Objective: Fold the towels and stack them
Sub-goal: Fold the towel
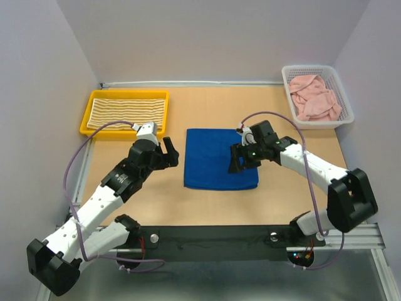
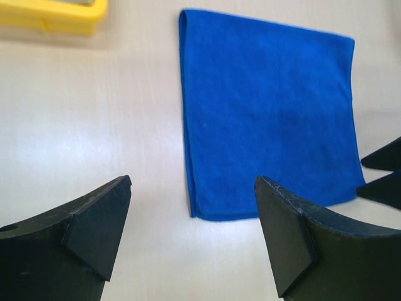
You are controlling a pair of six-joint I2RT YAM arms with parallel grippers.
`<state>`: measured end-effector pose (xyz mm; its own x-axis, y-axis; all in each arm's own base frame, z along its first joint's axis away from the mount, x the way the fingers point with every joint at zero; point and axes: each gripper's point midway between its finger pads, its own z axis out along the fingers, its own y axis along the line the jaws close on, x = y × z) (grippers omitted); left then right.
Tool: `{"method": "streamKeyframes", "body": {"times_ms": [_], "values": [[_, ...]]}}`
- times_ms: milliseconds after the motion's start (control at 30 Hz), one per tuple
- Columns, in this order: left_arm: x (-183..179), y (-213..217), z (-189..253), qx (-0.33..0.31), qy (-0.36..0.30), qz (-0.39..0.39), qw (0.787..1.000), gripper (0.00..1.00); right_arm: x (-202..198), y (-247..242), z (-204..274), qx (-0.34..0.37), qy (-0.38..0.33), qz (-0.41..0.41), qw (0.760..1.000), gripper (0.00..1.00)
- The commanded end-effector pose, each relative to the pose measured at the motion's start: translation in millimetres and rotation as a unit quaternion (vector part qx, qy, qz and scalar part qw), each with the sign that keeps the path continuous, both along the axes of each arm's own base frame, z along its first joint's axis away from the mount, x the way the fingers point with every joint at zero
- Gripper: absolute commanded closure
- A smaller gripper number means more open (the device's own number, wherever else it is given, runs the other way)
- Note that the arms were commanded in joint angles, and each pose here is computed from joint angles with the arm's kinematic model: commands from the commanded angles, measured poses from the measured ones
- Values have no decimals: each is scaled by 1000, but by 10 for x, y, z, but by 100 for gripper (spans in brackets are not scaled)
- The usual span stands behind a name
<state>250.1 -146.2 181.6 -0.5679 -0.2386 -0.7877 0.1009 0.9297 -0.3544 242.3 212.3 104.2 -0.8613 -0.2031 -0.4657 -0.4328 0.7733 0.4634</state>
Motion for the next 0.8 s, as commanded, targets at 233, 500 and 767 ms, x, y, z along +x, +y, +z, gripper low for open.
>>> {"method": "streamKeyframes", "body": {"times_ms": [233,500,767], "values": [[-87,-156,-487,-36,46,-22,998,15,-209,219,-440,-50,30,26,998,32],[-266,-442,-838,-51,130,-40,989,28,-284,-115,-440,-78,5,-78,994,43],[-220,-465,-1129,-7,171,-13,985,37,27,-672,-203,-108,-63,-247,961,43]]}}
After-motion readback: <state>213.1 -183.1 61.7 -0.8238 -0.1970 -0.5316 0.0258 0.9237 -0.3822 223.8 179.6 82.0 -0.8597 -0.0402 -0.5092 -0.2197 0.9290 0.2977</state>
